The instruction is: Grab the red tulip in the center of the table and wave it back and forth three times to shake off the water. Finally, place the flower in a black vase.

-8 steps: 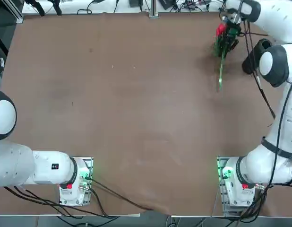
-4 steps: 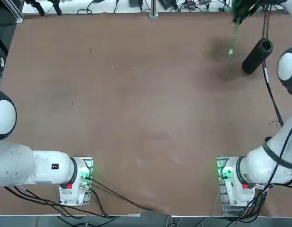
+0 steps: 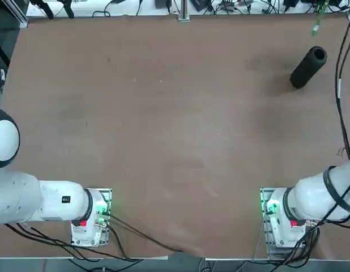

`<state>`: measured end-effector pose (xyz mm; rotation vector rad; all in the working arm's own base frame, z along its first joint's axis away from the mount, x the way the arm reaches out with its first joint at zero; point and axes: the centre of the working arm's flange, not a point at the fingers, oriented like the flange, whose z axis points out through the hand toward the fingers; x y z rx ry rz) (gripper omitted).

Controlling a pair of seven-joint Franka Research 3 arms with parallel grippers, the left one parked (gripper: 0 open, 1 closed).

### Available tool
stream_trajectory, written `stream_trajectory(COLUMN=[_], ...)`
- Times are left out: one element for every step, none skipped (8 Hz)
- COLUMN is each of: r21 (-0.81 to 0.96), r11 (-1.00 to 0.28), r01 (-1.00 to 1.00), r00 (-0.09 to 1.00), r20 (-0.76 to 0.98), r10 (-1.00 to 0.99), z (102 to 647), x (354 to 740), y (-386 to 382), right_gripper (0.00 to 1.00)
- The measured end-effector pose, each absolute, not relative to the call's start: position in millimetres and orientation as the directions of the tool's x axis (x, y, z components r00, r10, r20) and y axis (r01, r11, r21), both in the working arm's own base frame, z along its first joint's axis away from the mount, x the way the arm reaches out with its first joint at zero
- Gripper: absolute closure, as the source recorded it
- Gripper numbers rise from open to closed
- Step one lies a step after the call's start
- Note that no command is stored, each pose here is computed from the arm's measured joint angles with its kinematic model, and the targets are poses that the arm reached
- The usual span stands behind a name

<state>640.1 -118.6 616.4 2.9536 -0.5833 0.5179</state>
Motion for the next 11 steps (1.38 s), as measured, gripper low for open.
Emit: stream_trajectory(r21=[0.019, 0.032, 0.05, 0.068, 0.079, 0.081, 0.074, 0.044, 0.017, 0.011, 0.004], r11=[-0.924, -0.929, -0.935, -0.938, -0.942, -0.954, -0.973, -0.985, -0.987, -0.984, -0.978], r01=[-0.382, -0.369, -0.352, -0.339, -0.327, -0.289, -0.217, -0.167, -0.159, -0.181, -0.21], r00=[0.847, 0.836, 0.831, 0.829, 0.828, 0.846, 0.876, 0.893, 0.898, 0.897, 0.893], r20=[0.408, 0.448, 0.475, 0.494, 0.504, 0.488, 0.454, 0.43, 0.417, 0.413, 0.408], r10=[-0.341, -0.317, -0.288, -0.264, -0.245, -0.215, -0.161, -0.132, -0.137, -0.16, -0.19], z=[624, 631, 642, 656, 670, 681, 689, 694, 696, 693, 687], x=[641, 641, 635, 624, 613, 607, 604, 601, 595, 586, 576], y=[-124, -133, -147, -164, -170, -151, -101, -34, 34, 94, 143], right_gripper=[0.74, 0.74, 0.74, 0.74, 0.74, 0.74, 0.74, 0.74, 0.74, 0.74, 0.74])
